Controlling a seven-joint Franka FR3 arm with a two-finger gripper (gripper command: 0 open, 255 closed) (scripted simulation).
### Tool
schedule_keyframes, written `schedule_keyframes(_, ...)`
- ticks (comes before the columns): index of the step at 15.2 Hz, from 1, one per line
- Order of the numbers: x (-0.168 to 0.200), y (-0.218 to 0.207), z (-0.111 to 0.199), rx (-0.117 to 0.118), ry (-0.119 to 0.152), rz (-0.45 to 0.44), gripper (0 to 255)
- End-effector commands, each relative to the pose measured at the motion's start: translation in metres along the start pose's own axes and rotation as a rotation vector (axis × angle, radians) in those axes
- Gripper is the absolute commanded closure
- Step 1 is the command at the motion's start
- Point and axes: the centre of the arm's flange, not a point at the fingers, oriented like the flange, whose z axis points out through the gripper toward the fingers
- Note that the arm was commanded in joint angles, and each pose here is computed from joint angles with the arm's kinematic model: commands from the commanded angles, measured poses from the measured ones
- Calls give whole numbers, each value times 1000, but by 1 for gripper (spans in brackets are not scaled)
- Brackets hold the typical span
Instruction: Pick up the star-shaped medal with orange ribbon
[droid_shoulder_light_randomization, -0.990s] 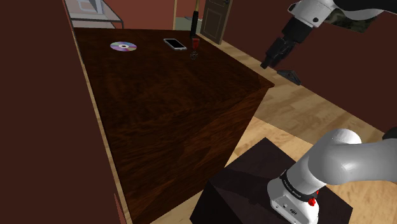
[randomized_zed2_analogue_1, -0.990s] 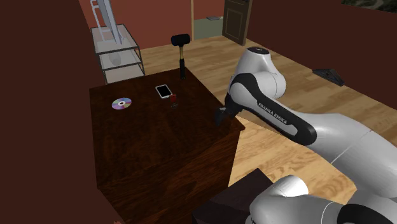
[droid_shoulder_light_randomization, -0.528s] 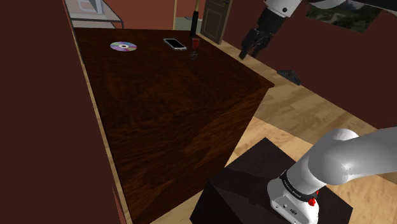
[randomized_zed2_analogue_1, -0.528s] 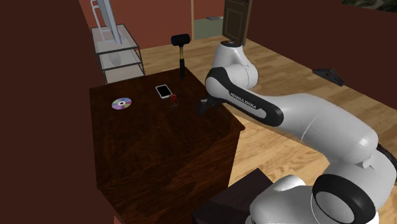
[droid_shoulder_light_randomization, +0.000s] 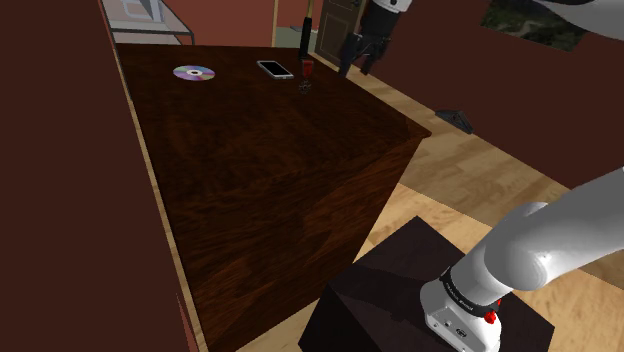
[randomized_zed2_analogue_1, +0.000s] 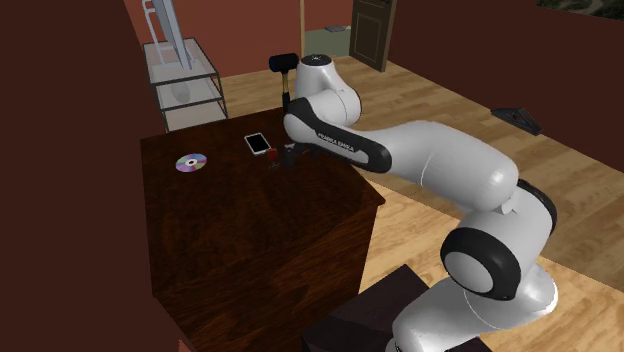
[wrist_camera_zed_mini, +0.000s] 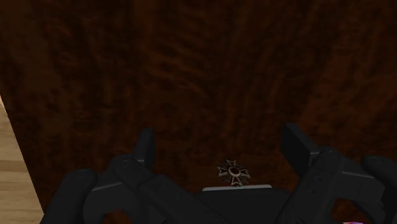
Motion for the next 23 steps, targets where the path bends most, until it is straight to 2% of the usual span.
schedule_keyframes(1,31,-12,7,-18,3,-1,0)
schedule_keyframes(8,117,-47,24,-81,13,-7,0)
schedule_keyframes(16,114,-49,64,-85,14,-8,0)
schedule_keyframes(18,114,-49,64,-85,14,-8,0)
schedule_keyframes(19,114,-49,64,-85,14,-8,255)
schedule_keyframes(23,114,-49,64,-85,14,-8,255)
